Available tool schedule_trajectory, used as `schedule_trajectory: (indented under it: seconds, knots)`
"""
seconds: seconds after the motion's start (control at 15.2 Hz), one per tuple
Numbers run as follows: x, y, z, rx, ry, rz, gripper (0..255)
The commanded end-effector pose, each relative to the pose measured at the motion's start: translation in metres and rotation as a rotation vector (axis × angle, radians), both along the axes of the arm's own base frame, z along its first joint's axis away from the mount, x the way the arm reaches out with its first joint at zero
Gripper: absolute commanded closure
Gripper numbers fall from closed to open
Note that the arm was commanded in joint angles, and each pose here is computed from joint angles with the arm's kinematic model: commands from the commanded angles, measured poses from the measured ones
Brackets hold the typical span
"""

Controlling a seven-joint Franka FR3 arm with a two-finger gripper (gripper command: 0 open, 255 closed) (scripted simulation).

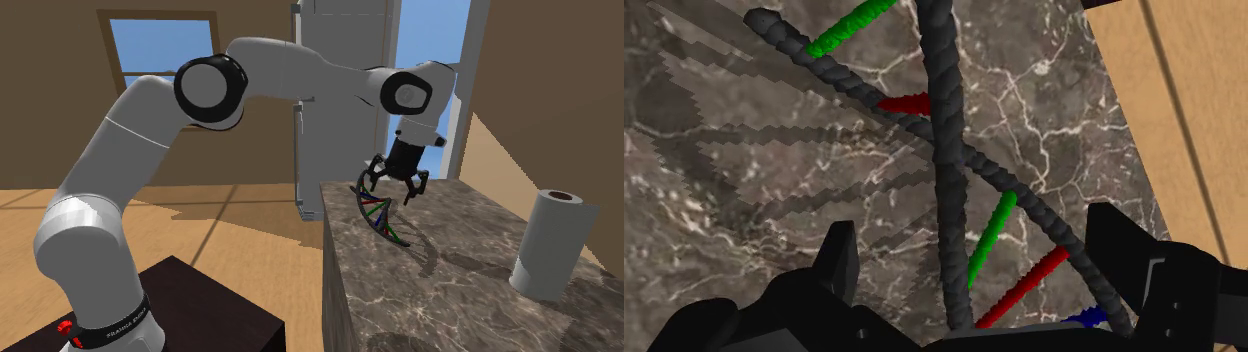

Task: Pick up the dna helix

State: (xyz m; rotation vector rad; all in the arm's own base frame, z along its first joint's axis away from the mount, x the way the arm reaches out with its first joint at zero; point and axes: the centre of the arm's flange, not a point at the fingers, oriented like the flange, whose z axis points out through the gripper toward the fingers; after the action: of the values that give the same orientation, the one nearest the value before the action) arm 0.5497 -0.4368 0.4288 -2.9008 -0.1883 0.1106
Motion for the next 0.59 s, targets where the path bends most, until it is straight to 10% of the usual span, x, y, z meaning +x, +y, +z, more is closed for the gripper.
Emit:
schedule_trajectory:
  seconds: [0.0, 0.33, 0.4, 0.53]
  knots:
    - [0.0, -0.001, -0.011, 0.001, 0.0, 0.001, 0]
    - [0.0, -0.001, -0.03, 0.001, 0.0, 0.001, 0]
    - [0.0, -0.002, -0.03, 0.001, 0.0, 0.001, 255]
    - [0.0, -0.002, -0.03, 0.001, 0.0, 0.001, 255]
